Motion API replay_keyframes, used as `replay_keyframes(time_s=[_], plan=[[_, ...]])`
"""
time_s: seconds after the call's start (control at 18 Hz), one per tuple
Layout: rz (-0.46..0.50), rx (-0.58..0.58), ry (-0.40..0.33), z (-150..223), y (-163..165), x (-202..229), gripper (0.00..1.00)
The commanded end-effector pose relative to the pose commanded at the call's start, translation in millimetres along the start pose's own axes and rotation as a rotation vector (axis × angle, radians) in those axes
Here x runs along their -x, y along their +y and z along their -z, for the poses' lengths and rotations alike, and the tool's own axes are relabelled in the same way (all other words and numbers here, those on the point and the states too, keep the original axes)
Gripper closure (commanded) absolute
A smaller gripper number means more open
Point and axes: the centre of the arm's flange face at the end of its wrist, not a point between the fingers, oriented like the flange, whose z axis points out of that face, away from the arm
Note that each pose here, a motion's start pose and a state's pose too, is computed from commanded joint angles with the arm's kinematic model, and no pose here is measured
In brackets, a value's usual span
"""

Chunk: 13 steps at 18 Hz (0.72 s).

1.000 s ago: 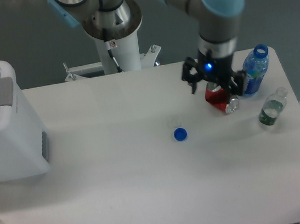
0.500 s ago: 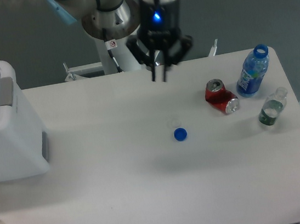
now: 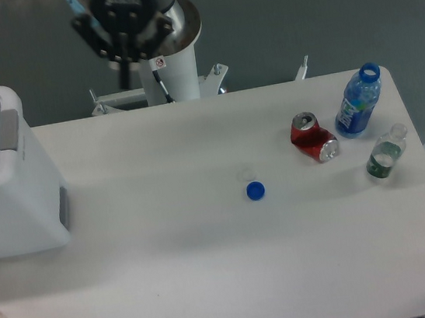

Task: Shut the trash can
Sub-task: 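Swing the gripper over toward the white trash can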

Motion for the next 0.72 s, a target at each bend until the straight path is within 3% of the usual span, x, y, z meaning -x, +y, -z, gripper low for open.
replay_keyframes(time_s=[0.17,0.72], plan=[[-0.01,-0.019,0.031,11,-2,-31,1.0],[-0.12,-0.078,0.254,25,-4,-113,1.0]])
